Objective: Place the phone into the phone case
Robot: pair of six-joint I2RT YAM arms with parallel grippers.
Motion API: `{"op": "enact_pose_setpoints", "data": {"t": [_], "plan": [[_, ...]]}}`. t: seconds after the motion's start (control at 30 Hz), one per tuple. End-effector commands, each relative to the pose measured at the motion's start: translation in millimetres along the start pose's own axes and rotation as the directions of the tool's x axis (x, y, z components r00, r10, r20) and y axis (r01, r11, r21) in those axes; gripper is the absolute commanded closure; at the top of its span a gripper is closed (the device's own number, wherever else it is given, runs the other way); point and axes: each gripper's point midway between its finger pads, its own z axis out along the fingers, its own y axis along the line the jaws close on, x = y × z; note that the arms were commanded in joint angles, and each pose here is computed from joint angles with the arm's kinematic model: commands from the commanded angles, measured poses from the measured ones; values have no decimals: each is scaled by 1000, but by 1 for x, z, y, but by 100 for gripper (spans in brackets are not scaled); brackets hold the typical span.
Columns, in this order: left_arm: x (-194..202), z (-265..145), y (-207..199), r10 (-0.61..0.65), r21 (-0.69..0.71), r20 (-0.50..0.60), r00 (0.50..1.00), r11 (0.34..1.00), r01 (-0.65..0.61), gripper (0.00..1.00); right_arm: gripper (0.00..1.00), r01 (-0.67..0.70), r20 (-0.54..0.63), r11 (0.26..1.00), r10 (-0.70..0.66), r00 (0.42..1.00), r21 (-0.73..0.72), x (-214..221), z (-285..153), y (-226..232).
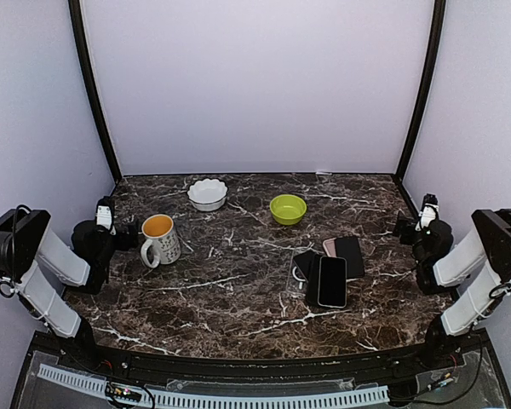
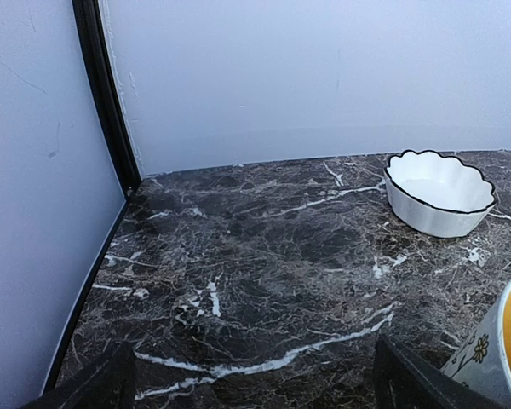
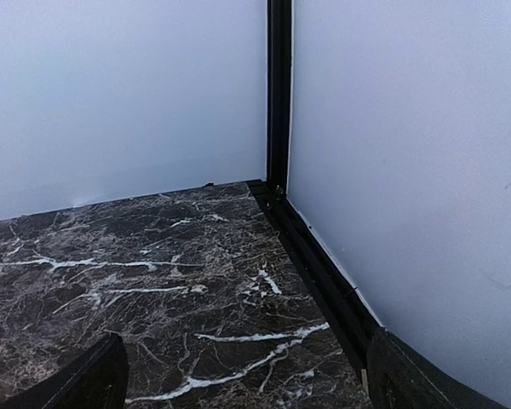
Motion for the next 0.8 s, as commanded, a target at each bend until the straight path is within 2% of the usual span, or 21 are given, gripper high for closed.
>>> {"op": "enact_pose_setpoints", "data": {"t": [0.0, 0.2, 0.27, 0.3, 0.33, 0.37, 0.47, 0.53, 0.57, 0.6, 0.63, 0.67, 0.77], "plan": [[-10, 4, -8, 9, 56, 22, 1000, 998, -10, 1, 2, -14, 32, 998, 15, 999, -54, -12, 2, 9], [-10, 5, -10, 9, 69, 21, 1000, 998, -11, 1, 2, -12, 17, 997, 14, 1000, -72, -11, 6, 4], [-18, 8, -4, 8, 33, 23, 1000, 999, -9, 1, 2, -35, 33, 999, 36, 999, -37, -20, 8, -2], [-5, 10, 6, 4, -21, -70, 998, 1000, -5, 1, 2, -46, 11, 999, 46, 999, 15, -20, 9, -10], [-29, 24, 15, -24, -68, -58, 998, 997, 20, 1, 1, -58, 8, 997, 58, 998, 44, -27, 9, -15], [-19, 22, 30, -40, -158, -159, 987, 987, 15, 1, 1, -66, 10, 995, 66, 998, 74, -34, 7, -20], [-68, 22, 55, -35, -287, -87, 996, 958, 9, 1, 2, -123, -22, 989, 125, 992, 80, -51, 4, -21], [-92, 10, 70, -83, -371, -46, 996, 927, 60, 4, 5, -181, -90, 983, 180, 980, -10, -62, 8, -2], [-97, 2, 74, -104, -396, -61, 993, 915, 72, 5, 8, -209, -135, 976, 200, 970, -62, -68, 9, 10], [-119, 2, 74, -136, -392, -22, 990, 912, 117, 9, 14, -239, -183, 965, 216, 959, -111, -71, 10, 22], [-123, -1, 67, -145, -358, -50, 988, 926, 118, 12, 18, -261, -220, 954, 226, 949, -145, -78, 11, 32], [-148, -5, 59, -161, -324, -3, 987, 934, 152, 15, 22, -274, -264, 945, 223, 938, -176, -81, 10, 43], [-179, -15, 24, -159, -198, 20, 987, 967, 160, 24, 26, -228, -353, 942, 133, 926, -245, -91, -1, 94]]}}
